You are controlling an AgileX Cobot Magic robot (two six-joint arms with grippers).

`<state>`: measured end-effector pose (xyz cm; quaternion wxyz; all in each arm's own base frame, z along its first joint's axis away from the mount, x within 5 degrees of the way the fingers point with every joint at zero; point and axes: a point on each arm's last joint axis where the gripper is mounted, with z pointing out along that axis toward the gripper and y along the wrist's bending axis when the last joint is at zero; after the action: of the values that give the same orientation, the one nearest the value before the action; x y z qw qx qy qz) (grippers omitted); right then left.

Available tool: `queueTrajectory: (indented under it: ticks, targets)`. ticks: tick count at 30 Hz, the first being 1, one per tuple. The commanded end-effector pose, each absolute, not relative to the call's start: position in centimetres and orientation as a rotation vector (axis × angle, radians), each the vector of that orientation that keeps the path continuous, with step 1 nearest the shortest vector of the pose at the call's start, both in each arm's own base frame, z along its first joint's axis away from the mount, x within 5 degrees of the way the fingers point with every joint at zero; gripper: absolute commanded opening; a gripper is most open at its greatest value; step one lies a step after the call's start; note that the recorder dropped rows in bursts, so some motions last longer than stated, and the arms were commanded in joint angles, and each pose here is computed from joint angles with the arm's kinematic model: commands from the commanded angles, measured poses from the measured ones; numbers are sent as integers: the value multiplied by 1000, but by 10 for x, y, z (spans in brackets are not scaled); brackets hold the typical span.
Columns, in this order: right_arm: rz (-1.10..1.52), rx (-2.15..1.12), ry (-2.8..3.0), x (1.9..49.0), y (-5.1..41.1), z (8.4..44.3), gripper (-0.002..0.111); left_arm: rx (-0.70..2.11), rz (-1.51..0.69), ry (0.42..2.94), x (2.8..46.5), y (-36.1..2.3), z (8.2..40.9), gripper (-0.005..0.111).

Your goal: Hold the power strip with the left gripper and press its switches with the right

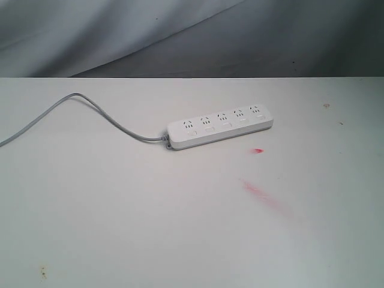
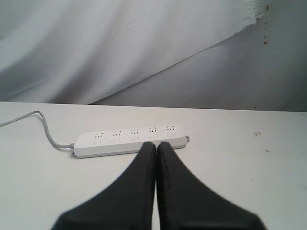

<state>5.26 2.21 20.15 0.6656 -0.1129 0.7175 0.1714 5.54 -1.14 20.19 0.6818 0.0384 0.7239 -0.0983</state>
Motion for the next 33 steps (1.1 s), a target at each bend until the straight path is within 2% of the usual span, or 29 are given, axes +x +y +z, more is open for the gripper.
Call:
queueTrajectory:
  ticks: [1,18,33]
  targets:
    - [370,-260,1615,53,22,201,0,87,-217,1623,55,-11,201,0]
    - [369,-257,1610,52,21,201,0,87,-217,1623,55,-11,201,0]
    - [117,-17,1618,56,4,201,0,86,-217,1621,55,-11,201,0]
